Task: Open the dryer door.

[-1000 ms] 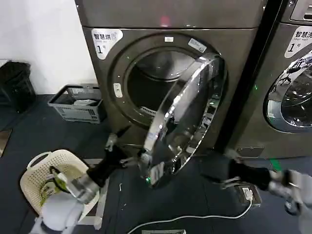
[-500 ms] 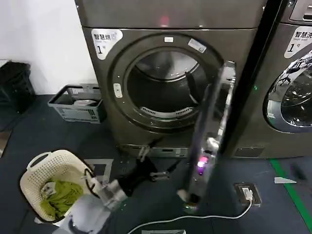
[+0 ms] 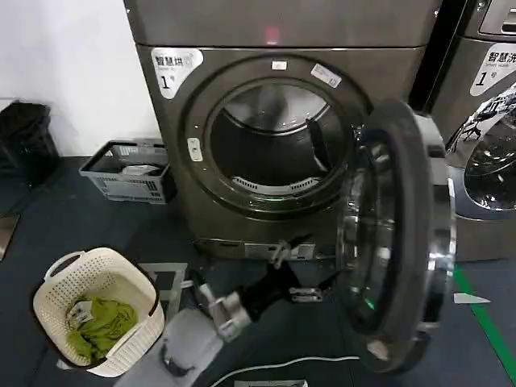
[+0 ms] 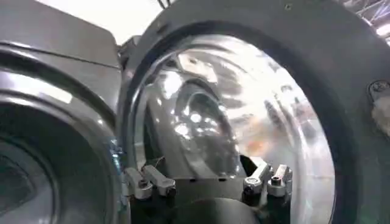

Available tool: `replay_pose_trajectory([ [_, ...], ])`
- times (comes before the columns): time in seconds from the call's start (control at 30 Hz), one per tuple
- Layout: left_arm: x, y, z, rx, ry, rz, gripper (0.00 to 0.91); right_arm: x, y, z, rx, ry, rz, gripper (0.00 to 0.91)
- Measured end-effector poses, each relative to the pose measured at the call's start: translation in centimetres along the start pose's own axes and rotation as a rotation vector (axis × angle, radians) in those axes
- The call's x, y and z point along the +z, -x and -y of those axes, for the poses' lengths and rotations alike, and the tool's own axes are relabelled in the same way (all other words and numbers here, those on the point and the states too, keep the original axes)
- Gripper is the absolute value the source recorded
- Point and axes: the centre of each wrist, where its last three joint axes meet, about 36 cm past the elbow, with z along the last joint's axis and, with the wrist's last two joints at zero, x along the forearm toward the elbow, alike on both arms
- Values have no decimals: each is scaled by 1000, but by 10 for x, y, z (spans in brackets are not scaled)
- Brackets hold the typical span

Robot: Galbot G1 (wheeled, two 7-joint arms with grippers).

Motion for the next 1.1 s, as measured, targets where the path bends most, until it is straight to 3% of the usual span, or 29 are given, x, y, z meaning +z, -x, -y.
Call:
replay_pose_trajectory([
  [0.47,14,107,8,121,-28,51,907,-13,-19,68,269,-156,-117,907],
  [0.7,20,160,17,171,-38,43,907,-6,-24,91,359,-250,-97,907],
  [0.93,24,213,20,176,-49,35,907,3,-30,101,398,-254,-114,907],
  [1.1,36,220,-1,160,-17,-26,907,5,-28,99,406,-254,-114,907],
])
